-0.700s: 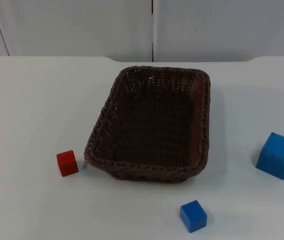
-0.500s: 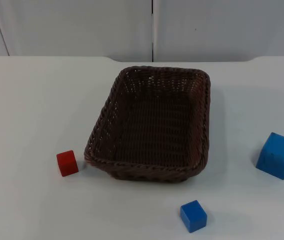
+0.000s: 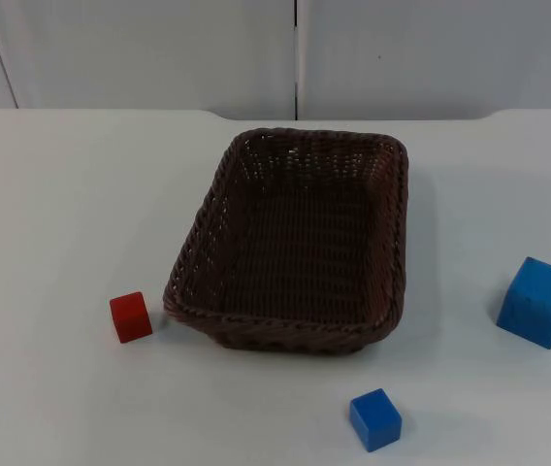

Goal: Pick up the basket with the left hand and place the largest block into the basket with the right hand.

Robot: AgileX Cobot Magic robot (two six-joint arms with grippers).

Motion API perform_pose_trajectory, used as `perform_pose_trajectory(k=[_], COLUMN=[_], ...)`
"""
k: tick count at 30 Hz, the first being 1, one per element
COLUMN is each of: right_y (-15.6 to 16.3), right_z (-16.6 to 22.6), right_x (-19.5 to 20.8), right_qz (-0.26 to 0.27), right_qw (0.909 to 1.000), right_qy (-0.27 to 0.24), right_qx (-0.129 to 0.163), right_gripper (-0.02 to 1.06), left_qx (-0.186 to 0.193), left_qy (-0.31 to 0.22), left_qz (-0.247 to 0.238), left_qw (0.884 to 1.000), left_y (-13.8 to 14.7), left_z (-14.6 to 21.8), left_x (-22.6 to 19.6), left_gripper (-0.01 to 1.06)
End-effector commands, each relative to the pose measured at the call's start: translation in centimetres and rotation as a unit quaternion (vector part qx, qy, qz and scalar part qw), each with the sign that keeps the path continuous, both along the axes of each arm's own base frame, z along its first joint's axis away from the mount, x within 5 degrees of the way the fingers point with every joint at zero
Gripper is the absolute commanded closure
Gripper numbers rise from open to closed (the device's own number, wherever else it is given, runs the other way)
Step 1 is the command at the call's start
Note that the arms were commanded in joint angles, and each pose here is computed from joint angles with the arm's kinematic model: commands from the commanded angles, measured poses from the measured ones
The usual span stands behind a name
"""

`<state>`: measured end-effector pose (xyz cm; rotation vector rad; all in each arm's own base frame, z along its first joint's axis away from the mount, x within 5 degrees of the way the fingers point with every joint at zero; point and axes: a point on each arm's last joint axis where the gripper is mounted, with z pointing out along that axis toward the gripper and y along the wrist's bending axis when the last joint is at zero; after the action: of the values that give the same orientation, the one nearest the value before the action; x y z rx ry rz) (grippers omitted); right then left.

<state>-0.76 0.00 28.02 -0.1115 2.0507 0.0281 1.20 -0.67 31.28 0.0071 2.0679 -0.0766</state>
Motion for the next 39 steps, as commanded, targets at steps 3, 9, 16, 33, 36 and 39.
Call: perform_pose_trajectory(k=[3,9,16,33,36,39], right_y=[0.0,0.0,0.0,0.0,0.0,0.0], right_z=[0.0,0.0,0.0,0.0,0.0,0.0], right_x=[0.0,0.0,0.0,0.0,0.0,0.0], right_qz=[-0.003,-0.003,-0.003,-0.003,-0.003,-0.003], right_qw=[1.0,1.0,1.0,1.0,1.0,1.0], right_qy=[-0.004,-0.004,-0.004,-0.004,-0.004,-0.004], right_qx=[0.0,0.0,0.0,0.0,0.0,0.0], right_gripper=[-0.01,-0.01,-0.01,-0.01,-0.01,-0.01], left_qx=[-0.007,-0.025,-0.037,-0.03,-0.031,-0.03], left_qy=[-0.011,0.005,0.014,0.075,0.084,0.098], left_qz=[0.0,-0.016,-0.035,-0.051,-0.057,-0.06], left_qw=[1.0,1.0,0.999,0.995,0.994,0.993], left_y=[-0.1,-0.4,-0.8,-0.8,-0.9,-0.9], left_z=[0.7,0.8,1.0,1.7,1.9,2.2], left_x=[0.7,2.1,3.8,9.3,10.6,12.3], left_gripper=[0.0,0.0,0.0,0.0,0.0,0.0])
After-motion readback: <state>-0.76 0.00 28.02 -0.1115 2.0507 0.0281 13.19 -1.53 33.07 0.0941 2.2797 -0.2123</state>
